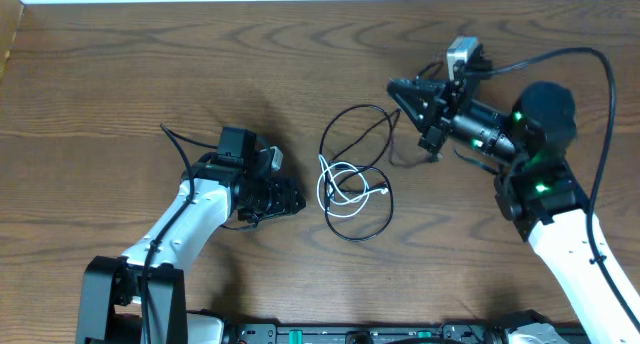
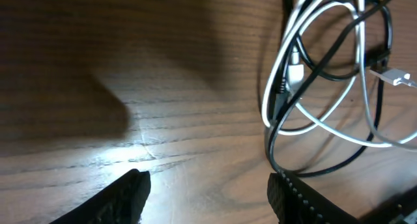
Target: Untangle cables
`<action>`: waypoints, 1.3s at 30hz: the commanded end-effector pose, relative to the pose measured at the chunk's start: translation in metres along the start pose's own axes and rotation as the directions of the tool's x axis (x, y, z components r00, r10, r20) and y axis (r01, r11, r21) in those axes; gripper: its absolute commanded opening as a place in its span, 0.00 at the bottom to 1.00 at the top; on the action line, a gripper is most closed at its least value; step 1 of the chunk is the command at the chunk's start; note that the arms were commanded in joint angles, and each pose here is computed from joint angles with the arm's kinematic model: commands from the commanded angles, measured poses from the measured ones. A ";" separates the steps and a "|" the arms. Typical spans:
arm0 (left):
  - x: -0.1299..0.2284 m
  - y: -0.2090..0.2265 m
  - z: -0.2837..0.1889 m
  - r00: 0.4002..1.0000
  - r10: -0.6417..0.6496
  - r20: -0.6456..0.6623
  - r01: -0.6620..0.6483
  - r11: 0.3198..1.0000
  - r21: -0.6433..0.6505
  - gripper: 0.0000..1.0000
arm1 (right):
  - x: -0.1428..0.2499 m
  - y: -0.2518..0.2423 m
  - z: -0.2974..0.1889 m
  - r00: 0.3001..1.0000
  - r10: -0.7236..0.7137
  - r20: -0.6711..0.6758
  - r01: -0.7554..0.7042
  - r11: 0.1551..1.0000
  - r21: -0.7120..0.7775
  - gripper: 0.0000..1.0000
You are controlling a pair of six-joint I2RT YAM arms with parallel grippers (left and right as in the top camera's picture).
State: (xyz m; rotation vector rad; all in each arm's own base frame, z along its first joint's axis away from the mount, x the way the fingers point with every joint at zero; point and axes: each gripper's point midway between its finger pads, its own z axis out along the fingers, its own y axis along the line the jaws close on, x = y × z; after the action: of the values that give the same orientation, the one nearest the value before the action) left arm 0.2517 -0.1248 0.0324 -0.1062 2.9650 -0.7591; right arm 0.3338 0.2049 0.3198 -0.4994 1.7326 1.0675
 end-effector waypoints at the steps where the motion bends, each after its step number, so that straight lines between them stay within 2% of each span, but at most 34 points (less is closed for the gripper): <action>1: 0.000 0.007 0.002 1.000 -0.009 0.001 0.009 1.000 -0.027 0.65 | 0.017 -0.029 -0.006 0.998 0.028 -0.059 -0.019 0.989 0.145 0.01; 4: 0.000 0.007 0.002 1.000 -0.009 0.001 0.009 1.000 -0.027 0.66 | 0.057 -0.061 -0.020 0.973 0.171 -0.157 -0.109 0.934 0.341 0.01; 9: -0.001 0.010 0.002 1.000 -0.010 0.006 0.010 0.999 -0.044 0.66 | 0.106 -0.090 -0.050 0.911 0.324 -0.256 -0.131 0.815 0.565 0.02; 10: -0.001 0.011 0.002 1.000 -0.009 0.007 0.009 0.999 -0.048 0.66 | 0.113 -0.092 -0.055 0.900 0.344 -0.269 -0.128 0.796 0.591 0.13; 11: -0.001 0.011 0.002 1.000 -0.009 0.008 0.009 0.999 -0.049 0.66 | 0.118 -0.094 -0.059 0.890 0.361 -0.280 -0.126 0.783 0.609 0.36; 13: -0.001 0.011 0.002 1.000 -0.009 0.008 0.009 0.999 -0.049 0.66 | 0.127 -0.095 -0.064 0.875 0.384 -0.296 -0.123 0.766 0.630 0.99; 20: -0.002 0.013 0.001 1.000 -0.010 0.012 0.010 0.998 -0.064 0.66 | 0.141 -0.092 -0.072 0.841 0.430 -0.330 -0.129 0.750 0.649 0.99; 33: -0.017 0.034 -0.002 0.996 0.011 0.083 0.005 0.982 -0.191 0.66 | 0.142 -0.092 -0.073 0.839 0.432 -0.331 -0.129 0.749 0.650 0.99; 35: -0.017 0.037 -0.003 0.996 0.012 0.088 0.006 0.978 -0.209 0.67 | 0.142 -0.092 -0.073 0.839 0.432 -0.331 -0.129 0.749 0.649 0.99; 37: -0.018 0.038 -0.003 0.996 0.013 0.089 0.007 0.977 -0.212 0.74 | 0.142 -0.092 -0.073 0.839 0.432 -0.331 -0.129 0.749 0.650 0.99; 39: -0.018 0.038 -0.003 0.996 0.012 0.089 0.007 0.977 -0.212 0.75 | 0.142 -0.092 -0.073 0.839 0.432 -0.331 -0.129 0.749 0.650 0.99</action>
State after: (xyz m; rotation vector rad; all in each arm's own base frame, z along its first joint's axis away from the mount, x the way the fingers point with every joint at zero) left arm 0.2666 -0.0955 0.0215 -0.1353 2.9429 -0.4751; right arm 0.3023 0.1192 0.1592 -0.0594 2.5263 0.5499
